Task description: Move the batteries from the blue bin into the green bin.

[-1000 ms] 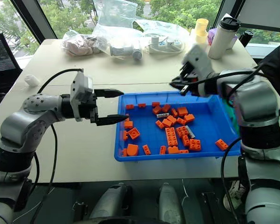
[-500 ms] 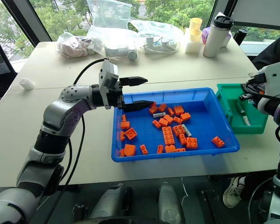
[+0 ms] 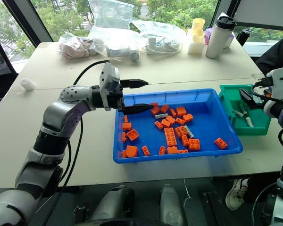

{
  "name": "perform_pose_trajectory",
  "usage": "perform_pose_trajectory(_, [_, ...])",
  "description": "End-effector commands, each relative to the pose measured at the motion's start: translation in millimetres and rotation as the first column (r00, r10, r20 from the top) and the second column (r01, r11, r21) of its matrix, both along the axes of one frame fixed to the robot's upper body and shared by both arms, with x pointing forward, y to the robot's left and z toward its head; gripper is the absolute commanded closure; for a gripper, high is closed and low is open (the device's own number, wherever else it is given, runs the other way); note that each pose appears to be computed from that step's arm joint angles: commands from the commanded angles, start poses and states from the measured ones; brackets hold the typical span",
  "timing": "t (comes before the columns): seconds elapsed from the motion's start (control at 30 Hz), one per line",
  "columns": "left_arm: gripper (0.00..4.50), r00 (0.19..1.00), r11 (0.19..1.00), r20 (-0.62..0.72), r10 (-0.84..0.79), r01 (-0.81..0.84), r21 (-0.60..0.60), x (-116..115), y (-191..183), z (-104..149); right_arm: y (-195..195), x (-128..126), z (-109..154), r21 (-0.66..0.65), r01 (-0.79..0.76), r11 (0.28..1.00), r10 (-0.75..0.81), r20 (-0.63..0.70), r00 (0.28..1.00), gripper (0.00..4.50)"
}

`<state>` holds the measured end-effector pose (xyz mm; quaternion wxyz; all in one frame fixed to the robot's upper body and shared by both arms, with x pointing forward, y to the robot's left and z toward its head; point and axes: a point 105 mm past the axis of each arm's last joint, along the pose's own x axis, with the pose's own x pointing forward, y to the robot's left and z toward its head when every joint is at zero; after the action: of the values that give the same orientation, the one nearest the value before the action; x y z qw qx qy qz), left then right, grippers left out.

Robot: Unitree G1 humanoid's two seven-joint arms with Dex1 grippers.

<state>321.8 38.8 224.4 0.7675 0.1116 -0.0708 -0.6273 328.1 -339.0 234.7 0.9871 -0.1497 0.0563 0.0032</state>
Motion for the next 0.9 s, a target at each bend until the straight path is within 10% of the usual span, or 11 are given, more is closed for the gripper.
perform_pose_trajectory(0.03, [0.0, 0.999, 0.999, 0.045, -0.002, 0.0, 0.05, -5.5, 15.5, 8.4, 70.7, 2.5, 22.4, -0.022, -0.316, 0.948, 0.317, 0.019, 0.948, 0.17])
perform_pose_trajectory(0.23, [0.0, 1.0, 0.965, 0.013, 0.008, -0.011, 0.263, -24.0, 53.4, -7.3, 158.5, -3.0, -22.7, 0.082, -0.67, 0.738, 0.67, -0.207, 0.713, 0.17])
perform_pose_trajectory(0.47, [0.0, 0.995, 0.945, 0.036, 0.094, -0.101, 0.31, -32.0, 73.6, -6.9, 198.0, 9.0, -71.6, 0.102, -0.744, 0.66, 0.718, -0.375, 0.586, 0.17])
perform_pose_trajectory(0.73, [0.0, 0.985, 0.944, 0.001, 0.171, -0.164, 0.285, -30.0, 77.7, -18.7, 206.8, 20.2, -89.9, 0.153, -0.693, 0.705, 0.673, -0.453, 0.585, 0.17])
perform_pose_trajectory(0.9, [0.0, 0.985, 0.946, -0.006, 0.173, -0.165, 0.279, -29.3, 78.1, -19.5, 208.1, 22.5, -92.9, 0.136, -0.692, 0.709, 0.661, -0.468, 0.586, 0.93])
